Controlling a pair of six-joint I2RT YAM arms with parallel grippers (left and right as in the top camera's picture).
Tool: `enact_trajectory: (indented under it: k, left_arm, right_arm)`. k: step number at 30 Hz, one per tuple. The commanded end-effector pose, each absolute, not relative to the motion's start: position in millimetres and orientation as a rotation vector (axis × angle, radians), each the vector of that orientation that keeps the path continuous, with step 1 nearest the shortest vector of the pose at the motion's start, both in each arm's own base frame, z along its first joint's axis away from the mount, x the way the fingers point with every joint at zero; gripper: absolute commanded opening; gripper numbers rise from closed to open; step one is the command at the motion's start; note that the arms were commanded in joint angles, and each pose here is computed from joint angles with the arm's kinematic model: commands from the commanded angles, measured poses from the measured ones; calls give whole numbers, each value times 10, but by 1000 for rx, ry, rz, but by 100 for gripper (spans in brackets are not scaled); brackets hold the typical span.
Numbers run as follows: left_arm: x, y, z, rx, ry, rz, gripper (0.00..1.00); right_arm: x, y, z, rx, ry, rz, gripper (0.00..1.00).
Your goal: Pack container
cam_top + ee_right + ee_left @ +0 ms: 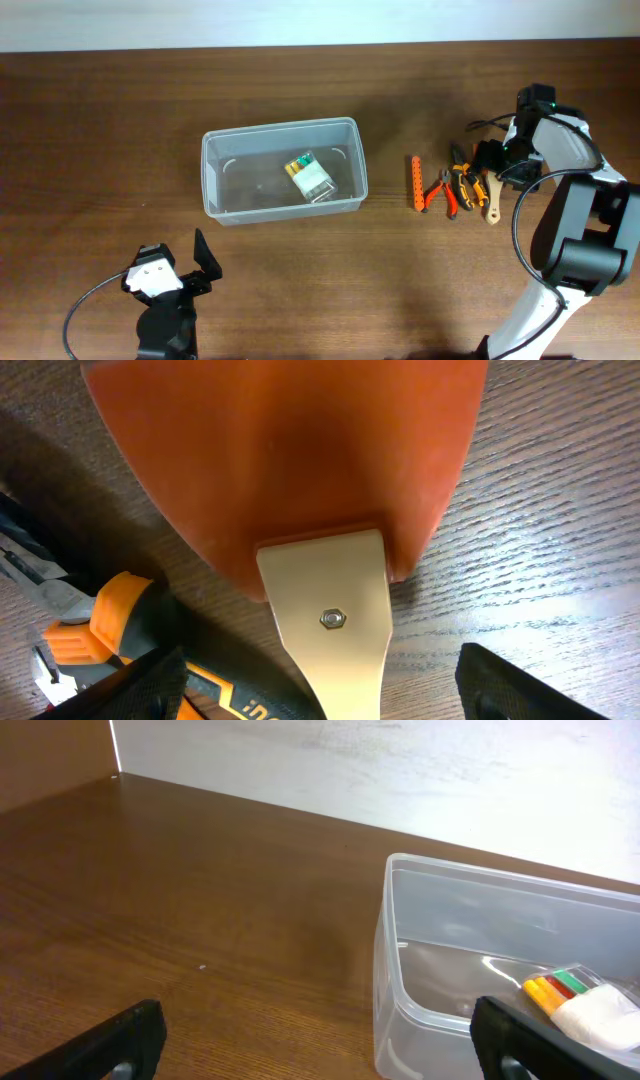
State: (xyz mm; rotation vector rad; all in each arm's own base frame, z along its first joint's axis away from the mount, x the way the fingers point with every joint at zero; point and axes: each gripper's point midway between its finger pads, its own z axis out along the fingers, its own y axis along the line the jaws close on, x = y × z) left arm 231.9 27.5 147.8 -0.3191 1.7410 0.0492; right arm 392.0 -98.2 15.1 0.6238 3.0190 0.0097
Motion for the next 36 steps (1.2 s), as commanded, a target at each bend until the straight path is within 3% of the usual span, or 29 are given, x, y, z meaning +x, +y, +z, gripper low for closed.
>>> enact_trajectory:
  k: [1, 13, 16, 22, 30, 36]
  left_arm:
    - [2318, 270, 1469, -310, 1743, 55, 99]
    - [2318, 270, 1469, -310, 1743, 55, 99]
    - [2318, 270, 1469, -310, 1743, 55, 99]
    - [2318, 270, 1469, -310, 1743, 55, 99]
    - [2318, 270, 1469, -310, 1743, 55, 99]
    - [2318, 270, 1469, -310, 1743, 55, 99]
  right_arm:
    - [3720, -869, -191, 652, 3120, 36, 87]
    - [3574, -912, -181, 661, 3173, 33, 87]
    - [3560, -977, -181, 666, 3170, 48, 92]
    - [3586, -948, -155, 619, 3139, 294, 94]
    - [3529, -1190, -178, 734, 3127, 160, 94]
    - [3730, -994, -139, 636, 3054, 381, 99]
